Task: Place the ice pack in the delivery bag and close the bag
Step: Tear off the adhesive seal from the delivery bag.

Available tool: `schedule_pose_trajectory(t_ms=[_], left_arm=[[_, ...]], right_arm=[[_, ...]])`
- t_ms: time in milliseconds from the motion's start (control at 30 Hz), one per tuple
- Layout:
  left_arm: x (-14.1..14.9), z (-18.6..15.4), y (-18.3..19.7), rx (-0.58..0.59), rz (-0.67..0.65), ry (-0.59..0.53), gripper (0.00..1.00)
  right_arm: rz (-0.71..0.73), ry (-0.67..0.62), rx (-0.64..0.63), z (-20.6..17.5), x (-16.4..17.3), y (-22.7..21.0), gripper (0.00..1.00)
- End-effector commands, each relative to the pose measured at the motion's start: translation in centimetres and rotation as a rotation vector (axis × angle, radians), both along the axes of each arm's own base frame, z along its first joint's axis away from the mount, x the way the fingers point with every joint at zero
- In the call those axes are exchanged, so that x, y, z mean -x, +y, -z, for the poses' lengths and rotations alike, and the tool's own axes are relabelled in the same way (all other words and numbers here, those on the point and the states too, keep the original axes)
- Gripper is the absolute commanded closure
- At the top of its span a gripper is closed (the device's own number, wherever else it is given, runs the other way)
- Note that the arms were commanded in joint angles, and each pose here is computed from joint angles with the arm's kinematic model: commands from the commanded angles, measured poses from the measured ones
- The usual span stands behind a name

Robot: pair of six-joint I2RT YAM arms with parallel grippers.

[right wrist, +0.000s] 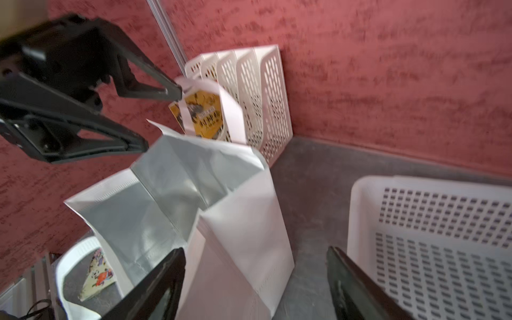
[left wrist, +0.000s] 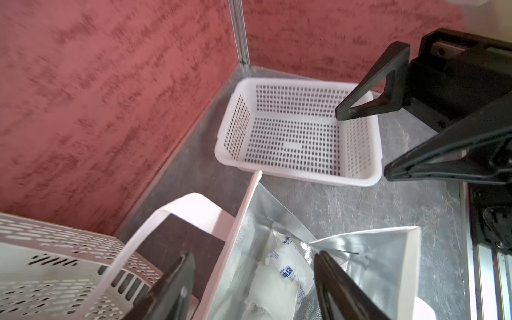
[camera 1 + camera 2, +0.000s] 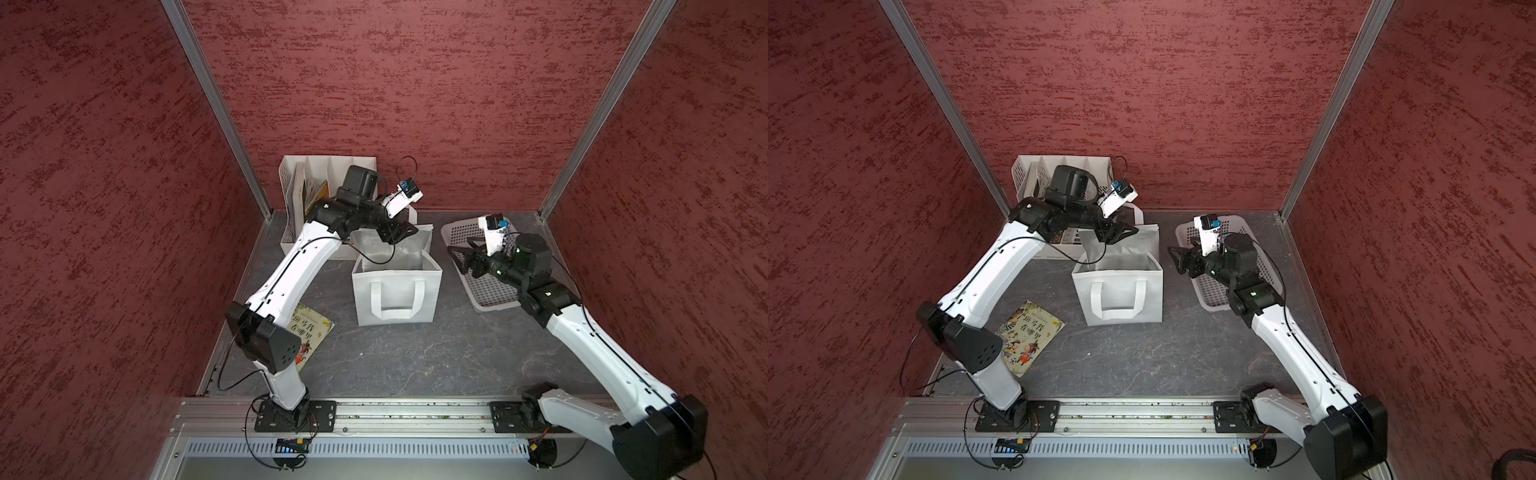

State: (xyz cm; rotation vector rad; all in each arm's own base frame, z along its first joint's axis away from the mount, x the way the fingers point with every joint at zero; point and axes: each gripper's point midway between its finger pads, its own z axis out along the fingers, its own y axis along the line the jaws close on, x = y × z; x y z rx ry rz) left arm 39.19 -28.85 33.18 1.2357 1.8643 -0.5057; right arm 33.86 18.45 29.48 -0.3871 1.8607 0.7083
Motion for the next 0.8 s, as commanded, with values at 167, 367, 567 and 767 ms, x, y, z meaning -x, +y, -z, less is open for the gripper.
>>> schedule_pose_trajectory(t_ms=[167,367,567,767], left_arm=[[-1.8,4.6,0.0,-0.109,-0.025,0.084,0.43],[-2.4,4.6,-0.3,-0.089,-0.054,0.108,0.83],[0.0,3.6,-1.0,-0.003,-0.003,0.236,1.00],[1.3,4.9,-0.7,-0.011,-0.012,0.348,1.00]], right_arm=[[0.004,-0.136,-0.037,-5.0,-1.8,0.5,0.16],[-0.145,-0.273,0.026,-6.2,-2.4,2.8,0.16],[-0.244,-0.317,0.137,-5.0,-4.1,4.5,0.26],[-0.326,-0.276,0.161,-3.3,-4.4,5.6,0.53]])
